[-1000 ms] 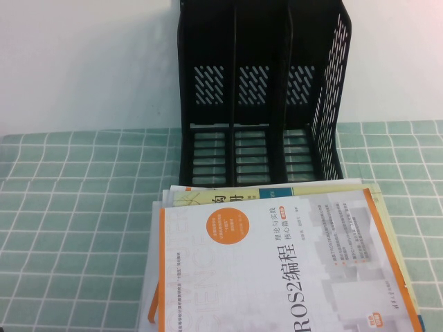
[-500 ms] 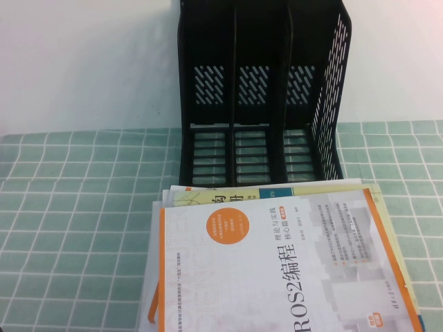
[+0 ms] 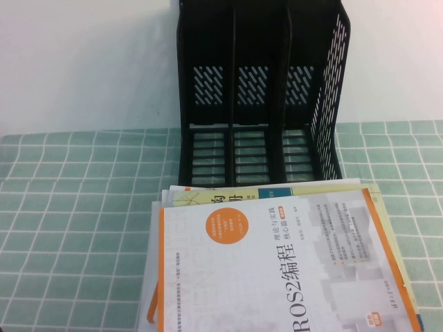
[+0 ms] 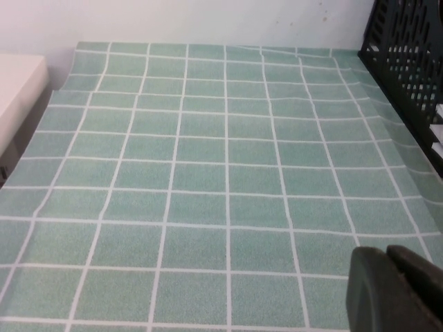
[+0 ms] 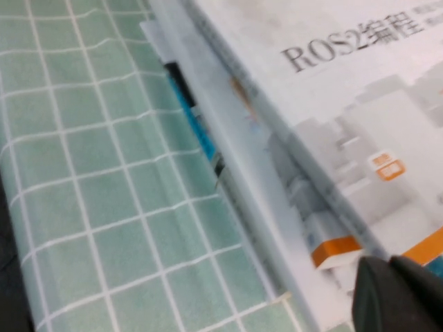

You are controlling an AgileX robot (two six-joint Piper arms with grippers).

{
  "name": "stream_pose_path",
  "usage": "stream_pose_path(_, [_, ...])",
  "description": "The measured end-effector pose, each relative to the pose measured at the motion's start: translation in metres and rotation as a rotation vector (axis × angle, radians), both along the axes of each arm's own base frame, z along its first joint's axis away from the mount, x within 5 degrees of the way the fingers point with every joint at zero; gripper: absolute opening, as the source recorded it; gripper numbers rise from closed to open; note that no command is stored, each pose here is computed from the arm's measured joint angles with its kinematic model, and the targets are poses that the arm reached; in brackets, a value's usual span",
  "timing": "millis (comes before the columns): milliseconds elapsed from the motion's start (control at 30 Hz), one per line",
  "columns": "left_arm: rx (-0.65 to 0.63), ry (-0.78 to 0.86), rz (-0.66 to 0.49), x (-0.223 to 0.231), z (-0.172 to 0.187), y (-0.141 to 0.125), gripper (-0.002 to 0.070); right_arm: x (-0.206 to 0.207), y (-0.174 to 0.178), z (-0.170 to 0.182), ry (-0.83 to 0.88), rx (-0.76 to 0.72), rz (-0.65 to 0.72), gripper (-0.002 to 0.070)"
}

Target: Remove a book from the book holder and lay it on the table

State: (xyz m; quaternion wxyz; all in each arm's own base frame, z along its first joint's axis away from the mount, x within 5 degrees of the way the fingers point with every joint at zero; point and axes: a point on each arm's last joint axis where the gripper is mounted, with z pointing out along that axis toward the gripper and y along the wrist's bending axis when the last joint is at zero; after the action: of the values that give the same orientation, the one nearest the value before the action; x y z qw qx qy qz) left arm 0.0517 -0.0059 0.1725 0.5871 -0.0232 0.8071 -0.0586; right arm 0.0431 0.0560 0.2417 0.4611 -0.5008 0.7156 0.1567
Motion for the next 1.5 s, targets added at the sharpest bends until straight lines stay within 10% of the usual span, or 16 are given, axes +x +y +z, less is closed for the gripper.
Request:
stream_pose_path(700, [0.002,0.0,0.0,0.0,0.0,0.0,-0.0003,0.011,-0.057,-0.025,-0.38,0.39,-0.968,-0.0002])
stream_pose_path(1500, [0.002,-0.001,0.0,0.0,0.0,0.0,-0.0003,0.008,-0.062,-0.075,-0.11,0.279,-1.124,-0.0002])
